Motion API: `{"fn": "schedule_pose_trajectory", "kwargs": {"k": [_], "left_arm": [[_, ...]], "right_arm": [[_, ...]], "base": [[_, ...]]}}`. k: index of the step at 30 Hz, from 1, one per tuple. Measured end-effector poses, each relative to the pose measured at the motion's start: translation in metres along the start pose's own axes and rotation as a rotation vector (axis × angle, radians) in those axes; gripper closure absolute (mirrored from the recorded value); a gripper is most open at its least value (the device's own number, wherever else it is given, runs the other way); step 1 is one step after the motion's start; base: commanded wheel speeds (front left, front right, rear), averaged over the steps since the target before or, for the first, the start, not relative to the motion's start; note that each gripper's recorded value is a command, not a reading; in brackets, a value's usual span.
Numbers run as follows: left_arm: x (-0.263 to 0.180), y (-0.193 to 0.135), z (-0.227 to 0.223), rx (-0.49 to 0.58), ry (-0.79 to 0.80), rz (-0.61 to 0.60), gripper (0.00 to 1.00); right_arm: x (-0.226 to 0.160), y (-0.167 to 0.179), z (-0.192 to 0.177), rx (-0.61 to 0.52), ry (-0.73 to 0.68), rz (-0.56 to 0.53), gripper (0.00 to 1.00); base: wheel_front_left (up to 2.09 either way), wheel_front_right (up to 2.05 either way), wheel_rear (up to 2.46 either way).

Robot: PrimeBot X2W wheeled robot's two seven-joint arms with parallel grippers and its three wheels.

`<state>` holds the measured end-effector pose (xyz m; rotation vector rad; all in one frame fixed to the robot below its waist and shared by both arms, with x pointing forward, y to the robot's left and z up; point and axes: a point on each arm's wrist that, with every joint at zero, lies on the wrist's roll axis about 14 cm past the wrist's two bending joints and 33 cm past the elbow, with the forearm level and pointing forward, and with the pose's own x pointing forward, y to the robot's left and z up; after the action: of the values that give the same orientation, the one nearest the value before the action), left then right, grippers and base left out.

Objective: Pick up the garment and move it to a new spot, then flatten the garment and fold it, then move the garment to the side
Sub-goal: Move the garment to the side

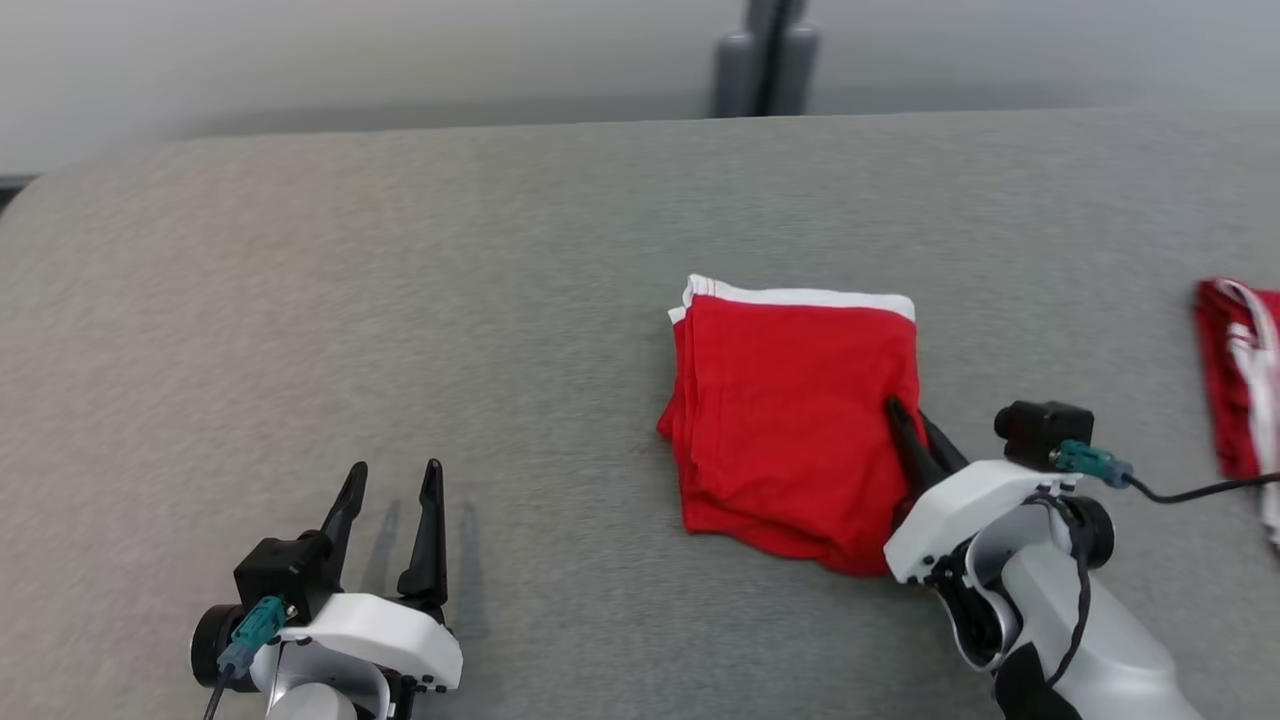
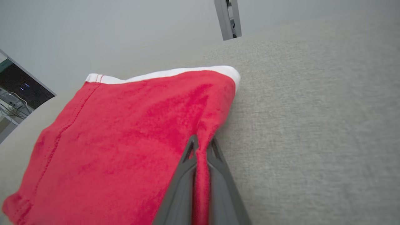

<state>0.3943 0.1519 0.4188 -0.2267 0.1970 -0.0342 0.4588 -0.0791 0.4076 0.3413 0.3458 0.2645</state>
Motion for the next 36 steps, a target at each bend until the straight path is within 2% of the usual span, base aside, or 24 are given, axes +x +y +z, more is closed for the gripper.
{"fn": "schedule_pose_trajectory", "kwargs": {"k": [10,21,28,31,36], "left_arm": [[0.030,-0.099,-0.010,0.022,0.027,-0.294,0.00],[0.032,-0.205,-0.031,0.042,0.076,-0.599,0.00],[0.029,-0.219,-0.045,0.038,0.110,-0.649,0.00],[0.030,-0.215,-0.046,0.036,0.116,-0.639,0.00],[0.033,-0.200,-0.046,0.035,0.116,-0.600,0.00]], "right_arm": [[-0.073,-0.067,0.004,0.049,-0.062,-0.201,1.00],[-0.138,-0.107,0.002,0.066,-0.102,-0.351,1.00],[-0.139,-0.113,0.004,0.009,-0.081,-0.363,1.00],[-0.130,-0.113,0.013,-0.062,-0.071,-0.341,1.00],[-0.115,-0.123,0.052,-0.223,-0.092,-0.311,1.00]], "base": [[0.00,0.00,0.00],[0.00,0.00,0.00],[0.00,0.00,0.00],[0.00,0.00,0.00],[0.00,0.00,0.00]]}}
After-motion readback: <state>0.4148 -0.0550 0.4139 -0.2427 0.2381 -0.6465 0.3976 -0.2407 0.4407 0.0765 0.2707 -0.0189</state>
